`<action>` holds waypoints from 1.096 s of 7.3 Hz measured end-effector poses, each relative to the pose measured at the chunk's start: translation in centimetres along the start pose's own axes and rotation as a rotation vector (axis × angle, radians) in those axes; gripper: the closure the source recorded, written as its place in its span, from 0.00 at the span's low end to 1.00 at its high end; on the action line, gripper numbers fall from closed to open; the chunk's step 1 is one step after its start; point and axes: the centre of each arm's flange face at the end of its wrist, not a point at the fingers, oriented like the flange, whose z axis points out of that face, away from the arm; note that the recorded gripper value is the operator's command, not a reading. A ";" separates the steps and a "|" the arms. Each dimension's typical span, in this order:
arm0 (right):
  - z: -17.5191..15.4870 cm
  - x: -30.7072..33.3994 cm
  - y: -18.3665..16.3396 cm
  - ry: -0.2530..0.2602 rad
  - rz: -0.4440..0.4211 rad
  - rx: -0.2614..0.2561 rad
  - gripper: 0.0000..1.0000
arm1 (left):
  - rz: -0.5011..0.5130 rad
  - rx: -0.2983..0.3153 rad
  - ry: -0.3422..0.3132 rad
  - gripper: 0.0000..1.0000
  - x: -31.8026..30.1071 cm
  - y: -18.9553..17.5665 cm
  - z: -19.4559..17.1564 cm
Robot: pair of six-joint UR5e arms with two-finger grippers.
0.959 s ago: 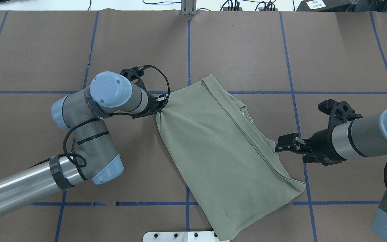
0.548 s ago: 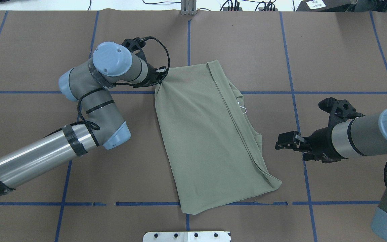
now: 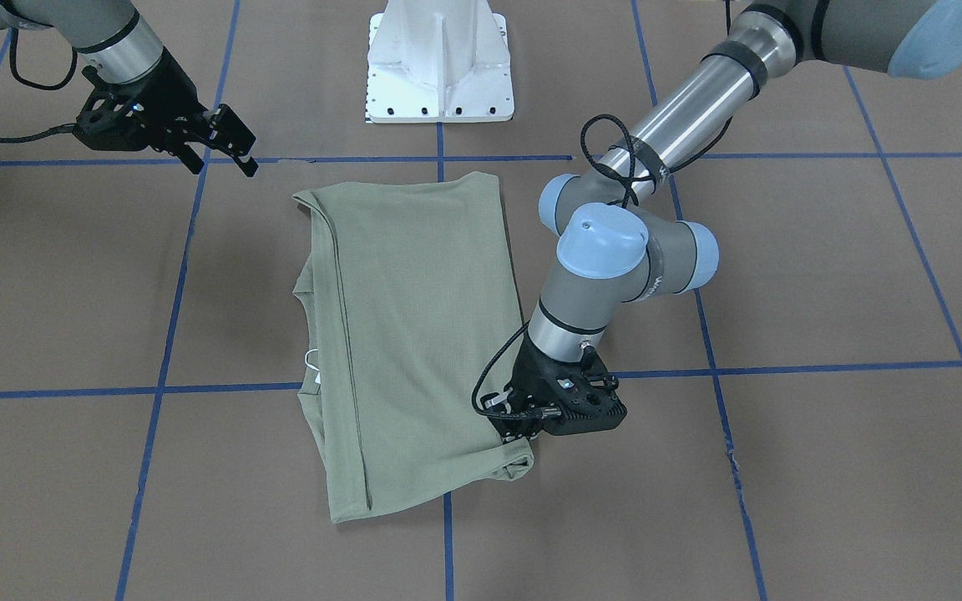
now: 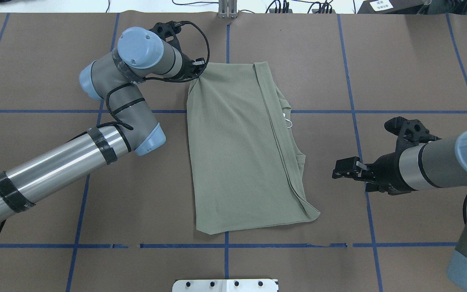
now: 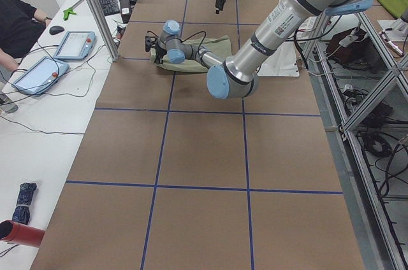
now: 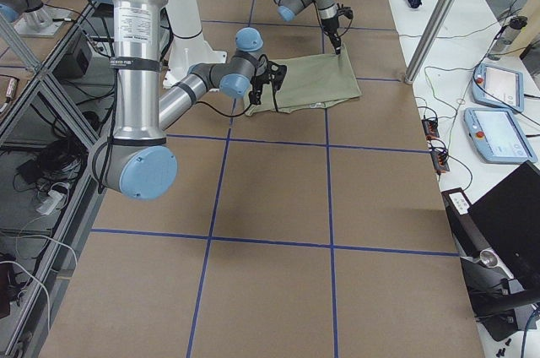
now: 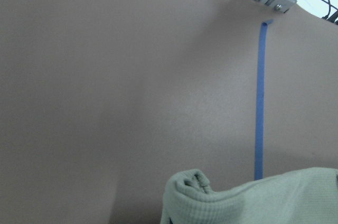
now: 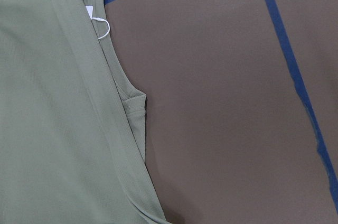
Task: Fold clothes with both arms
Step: 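Release with the left gripper and move the right gripper to the shirt's side edge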
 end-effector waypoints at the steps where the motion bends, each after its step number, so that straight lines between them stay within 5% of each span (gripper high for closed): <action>1: 0.2 -0.4 -0.1 -0.004 -0.002 0.009 0.00 | 0.009 0.021 0.018 0.00 0.3 -0.4 0.5; 5: 3.0 -2.8 -1.1 0.004 -0.025 0.079 0.00 | 0.081 0.021 0.016 0.00 -2.2 -2.6 -0.3; 8: 6.8 -8.4 -0.9 0.130 -0.181 0.062 0.00 | 0.083 -0.069 -0.057 0.00 -5.0 -1.4 -5.7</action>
